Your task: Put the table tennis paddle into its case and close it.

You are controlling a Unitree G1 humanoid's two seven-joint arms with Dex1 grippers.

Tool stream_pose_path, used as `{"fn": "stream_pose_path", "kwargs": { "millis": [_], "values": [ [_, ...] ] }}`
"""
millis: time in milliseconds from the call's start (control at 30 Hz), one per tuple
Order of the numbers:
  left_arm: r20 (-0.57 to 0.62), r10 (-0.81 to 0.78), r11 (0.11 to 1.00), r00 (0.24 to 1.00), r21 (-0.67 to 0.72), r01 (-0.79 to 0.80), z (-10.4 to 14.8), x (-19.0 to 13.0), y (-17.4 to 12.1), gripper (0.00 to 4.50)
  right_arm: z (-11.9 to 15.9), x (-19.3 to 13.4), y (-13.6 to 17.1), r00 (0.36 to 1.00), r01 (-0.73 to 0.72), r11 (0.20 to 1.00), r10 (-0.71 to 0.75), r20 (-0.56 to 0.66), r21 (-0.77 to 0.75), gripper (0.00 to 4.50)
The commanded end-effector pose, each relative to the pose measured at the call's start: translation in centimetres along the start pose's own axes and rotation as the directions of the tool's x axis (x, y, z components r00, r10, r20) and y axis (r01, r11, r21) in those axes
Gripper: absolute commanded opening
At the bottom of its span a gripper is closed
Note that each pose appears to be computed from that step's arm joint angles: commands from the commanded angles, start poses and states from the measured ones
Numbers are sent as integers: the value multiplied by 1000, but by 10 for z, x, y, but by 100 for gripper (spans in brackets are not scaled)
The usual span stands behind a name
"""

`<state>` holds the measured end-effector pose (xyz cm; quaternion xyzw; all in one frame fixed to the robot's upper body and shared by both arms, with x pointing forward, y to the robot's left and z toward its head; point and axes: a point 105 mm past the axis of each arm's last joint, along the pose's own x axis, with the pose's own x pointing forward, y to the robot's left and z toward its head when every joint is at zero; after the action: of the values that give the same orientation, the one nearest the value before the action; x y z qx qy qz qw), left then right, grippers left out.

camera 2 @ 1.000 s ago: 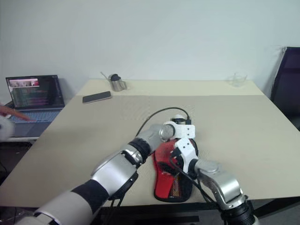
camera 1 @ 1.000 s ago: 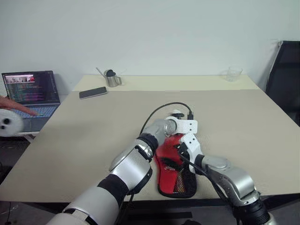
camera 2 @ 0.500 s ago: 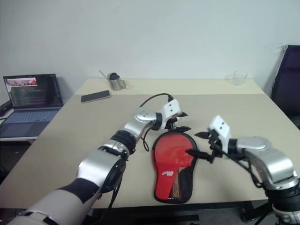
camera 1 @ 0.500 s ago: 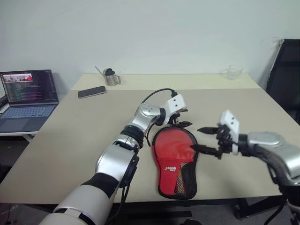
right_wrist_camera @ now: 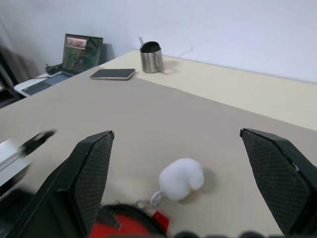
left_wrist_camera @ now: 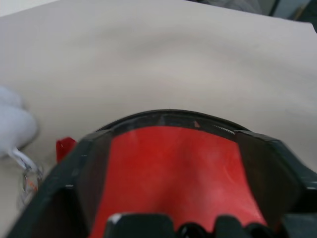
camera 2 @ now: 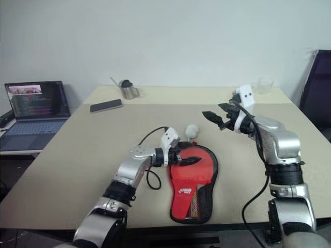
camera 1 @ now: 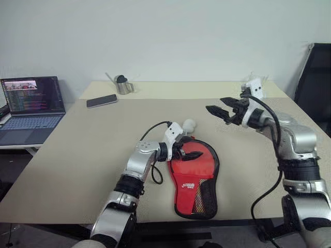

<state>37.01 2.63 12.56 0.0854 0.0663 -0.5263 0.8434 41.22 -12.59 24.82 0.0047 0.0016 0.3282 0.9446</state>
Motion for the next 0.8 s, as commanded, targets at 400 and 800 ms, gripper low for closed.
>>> {"fn": "stream_pose_path", "kwargs": {
  "millis": [400, 800],
  "values": [
    [-234, 265, 950, 935, -101, -294, -53, 8, -4, 448, -53, 89, 1, 940, 298, 954, -288, -184, 30, 450],
    [-266, 327, 926, 907, -99, -364, -59, -24, -5, 448, -101, 106, 45, 926, 264, 964, -246, -285, 25, 450]
  ]
}}
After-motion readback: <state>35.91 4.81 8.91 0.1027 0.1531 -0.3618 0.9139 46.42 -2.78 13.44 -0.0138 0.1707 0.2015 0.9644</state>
